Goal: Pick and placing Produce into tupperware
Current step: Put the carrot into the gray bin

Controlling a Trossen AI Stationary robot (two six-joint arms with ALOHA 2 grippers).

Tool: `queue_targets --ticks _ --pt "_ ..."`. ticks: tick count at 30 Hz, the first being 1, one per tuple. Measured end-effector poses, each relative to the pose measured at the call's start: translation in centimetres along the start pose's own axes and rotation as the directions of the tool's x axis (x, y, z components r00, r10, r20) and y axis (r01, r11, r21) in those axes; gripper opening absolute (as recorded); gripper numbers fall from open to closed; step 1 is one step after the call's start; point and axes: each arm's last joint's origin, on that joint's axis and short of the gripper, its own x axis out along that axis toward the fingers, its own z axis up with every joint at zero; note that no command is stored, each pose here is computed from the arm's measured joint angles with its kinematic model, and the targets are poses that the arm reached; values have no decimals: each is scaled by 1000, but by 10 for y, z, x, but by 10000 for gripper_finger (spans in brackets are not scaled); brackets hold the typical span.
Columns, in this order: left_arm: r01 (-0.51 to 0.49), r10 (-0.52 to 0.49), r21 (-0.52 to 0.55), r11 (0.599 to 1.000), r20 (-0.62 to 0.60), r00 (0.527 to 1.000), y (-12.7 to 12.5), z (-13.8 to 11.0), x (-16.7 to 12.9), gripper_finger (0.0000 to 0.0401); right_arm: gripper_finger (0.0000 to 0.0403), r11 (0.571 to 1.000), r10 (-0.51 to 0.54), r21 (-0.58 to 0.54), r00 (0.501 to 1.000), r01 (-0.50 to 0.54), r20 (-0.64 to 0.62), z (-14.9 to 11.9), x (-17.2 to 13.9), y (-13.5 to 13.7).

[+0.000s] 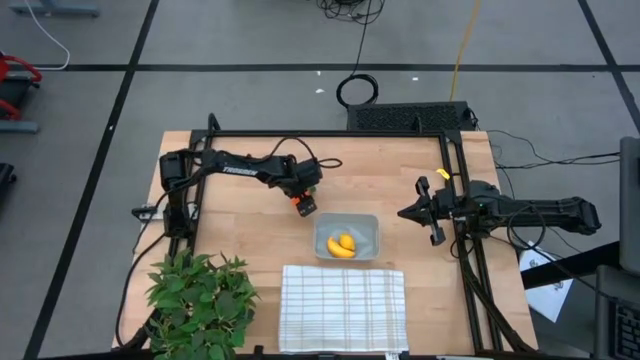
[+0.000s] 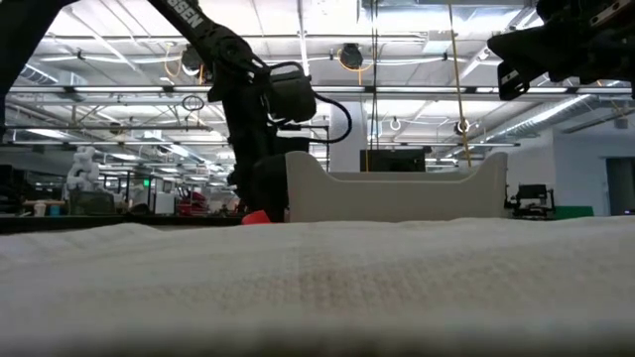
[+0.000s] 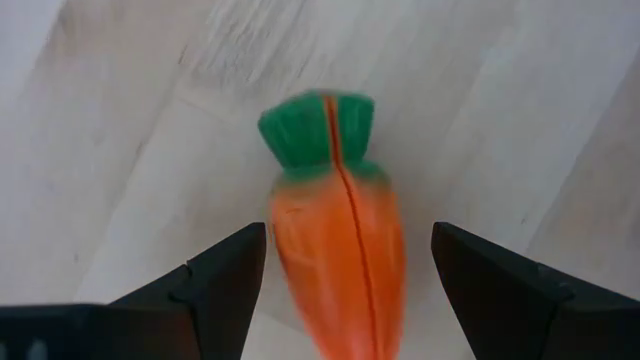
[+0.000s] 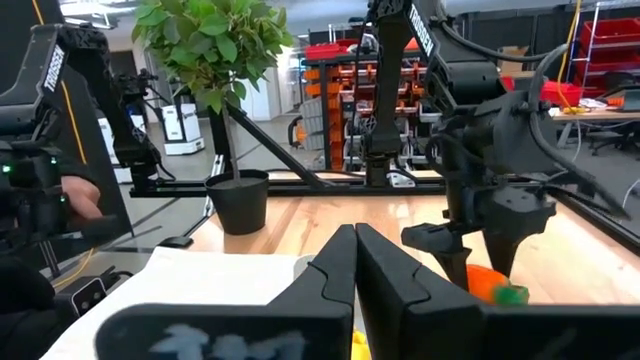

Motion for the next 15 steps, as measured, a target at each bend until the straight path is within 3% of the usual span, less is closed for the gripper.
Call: queue_targets --ticks 11,15 --pt "2 -3 59 998 12 1000 -1 1 1 290 0 1000 -1 -4 1000 1 -6 -1 0 0" --pt "3 -3 78 997 11 1000 -1 1 1 268 0 1000 -1 -4 1000 1 -7 -1 0 0"
